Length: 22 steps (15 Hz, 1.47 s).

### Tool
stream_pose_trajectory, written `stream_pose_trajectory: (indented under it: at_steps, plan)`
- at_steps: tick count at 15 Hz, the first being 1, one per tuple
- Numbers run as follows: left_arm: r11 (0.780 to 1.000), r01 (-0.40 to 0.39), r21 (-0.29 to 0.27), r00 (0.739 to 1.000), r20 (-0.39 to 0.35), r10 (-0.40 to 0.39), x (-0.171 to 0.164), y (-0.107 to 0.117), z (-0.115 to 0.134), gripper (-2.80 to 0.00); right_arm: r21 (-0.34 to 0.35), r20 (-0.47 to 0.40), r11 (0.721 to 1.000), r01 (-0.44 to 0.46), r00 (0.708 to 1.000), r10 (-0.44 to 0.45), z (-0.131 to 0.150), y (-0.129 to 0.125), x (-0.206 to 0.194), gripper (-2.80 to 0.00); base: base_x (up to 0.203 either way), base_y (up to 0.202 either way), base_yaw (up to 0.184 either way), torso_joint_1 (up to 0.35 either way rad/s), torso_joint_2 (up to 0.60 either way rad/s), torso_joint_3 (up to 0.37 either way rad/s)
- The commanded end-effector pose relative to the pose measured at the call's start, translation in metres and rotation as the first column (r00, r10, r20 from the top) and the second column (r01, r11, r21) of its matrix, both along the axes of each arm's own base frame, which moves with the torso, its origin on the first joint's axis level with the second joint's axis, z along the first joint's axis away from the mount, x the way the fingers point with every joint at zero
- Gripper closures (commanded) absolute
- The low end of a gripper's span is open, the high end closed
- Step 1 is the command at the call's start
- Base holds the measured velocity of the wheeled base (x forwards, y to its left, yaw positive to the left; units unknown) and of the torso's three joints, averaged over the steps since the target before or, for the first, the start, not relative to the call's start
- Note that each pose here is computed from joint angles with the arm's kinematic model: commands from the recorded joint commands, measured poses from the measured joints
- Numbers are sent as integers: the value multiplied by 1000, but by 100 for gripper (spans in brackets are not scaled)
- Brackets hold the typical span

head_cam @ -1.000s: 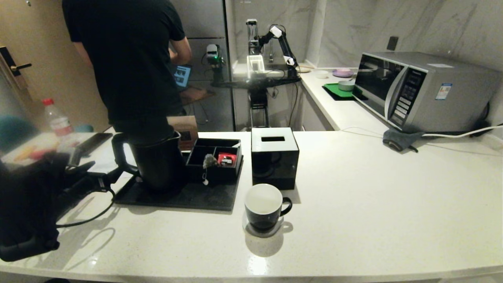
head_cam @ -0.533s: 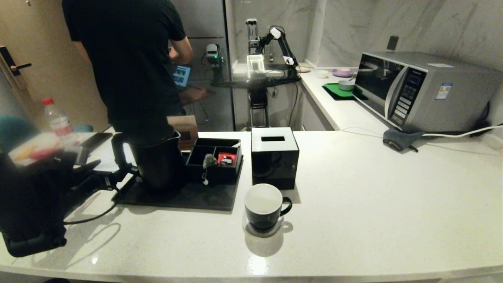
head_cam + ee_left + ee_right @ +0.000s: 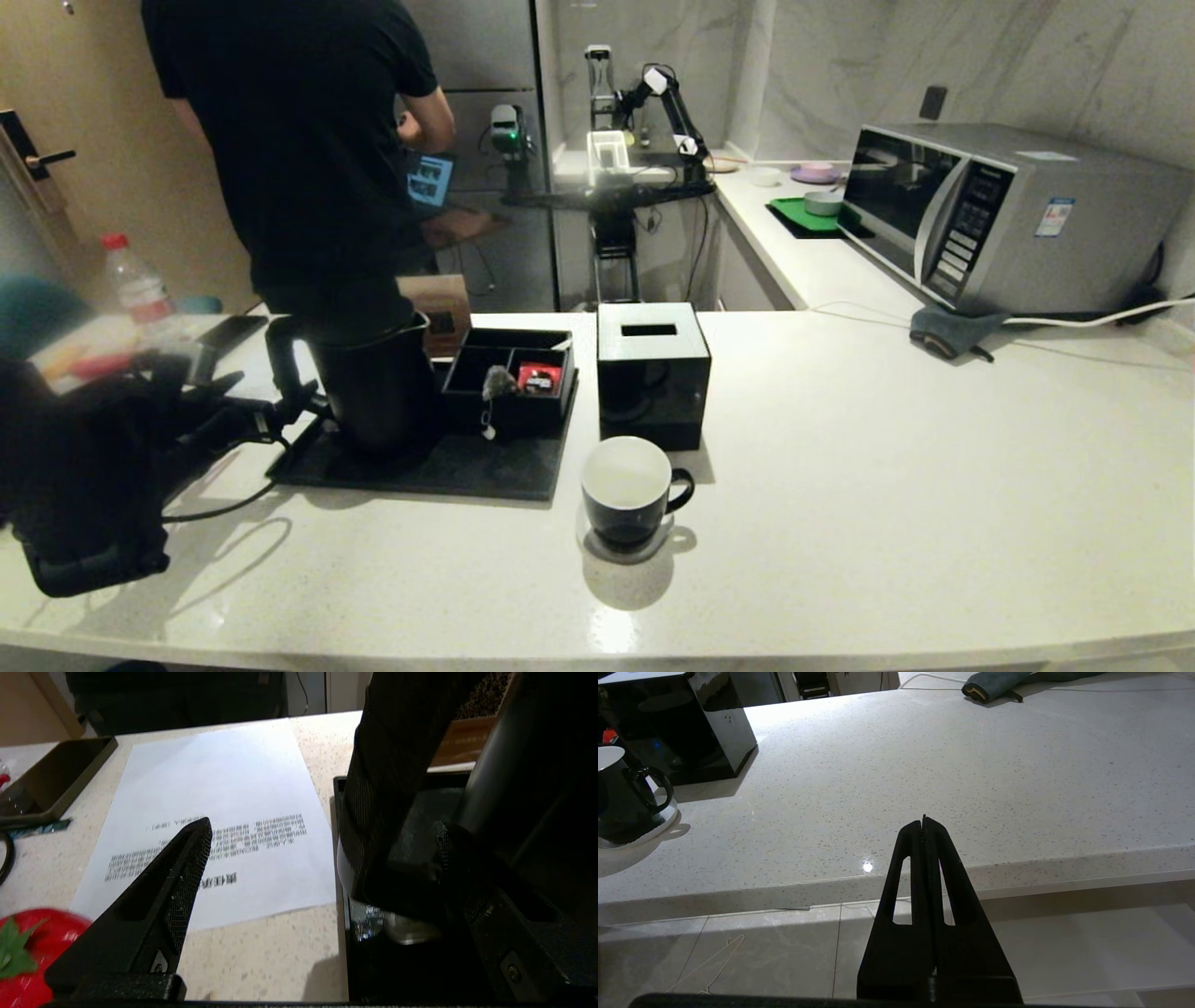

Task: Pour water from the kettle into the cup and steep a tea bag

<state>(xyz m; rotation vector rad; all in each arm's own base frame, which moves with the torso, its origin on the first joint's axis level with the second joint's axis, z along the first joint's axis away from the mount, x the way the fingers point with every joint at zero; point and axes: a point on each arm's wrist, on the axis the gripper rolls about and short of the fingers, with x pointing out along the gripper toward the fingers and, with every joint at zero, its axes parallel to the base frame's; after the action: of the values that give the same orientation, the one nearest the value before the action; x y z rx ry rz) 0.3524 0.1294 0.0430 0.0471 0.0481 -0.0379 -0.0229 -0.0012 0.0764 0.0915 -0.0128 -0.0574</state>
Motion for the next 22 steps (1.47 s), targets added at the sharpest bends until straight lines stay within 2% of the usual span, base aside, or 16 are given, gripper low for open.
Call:
stream_pose_trajectory:
  at_steps: [1, 11, 22]
  plan:
    - [1000, 9, 23, 998, 61, -10, 7, 0, 5, -280, 1, -1, 1000, 0, 1000, 0, 0, 0, 0, 0, 0, 0, 0, 0, 0, 0]
    - [1000, 22, 15, 995, 93, -23, 23, -3, 3, -280, 1, -1, 1000, 0, 1000, 0, 0, 0, 0, 0, 0, 0, 0, 0, 0, 0]
    - [999, 37, 24, 983, 178, -41, 56, -4, 4, -280, 1, -1, 1000, 0, 1000, 0, 0, 0, 0, 0, 0, 0, 0, 0, 0, 0]
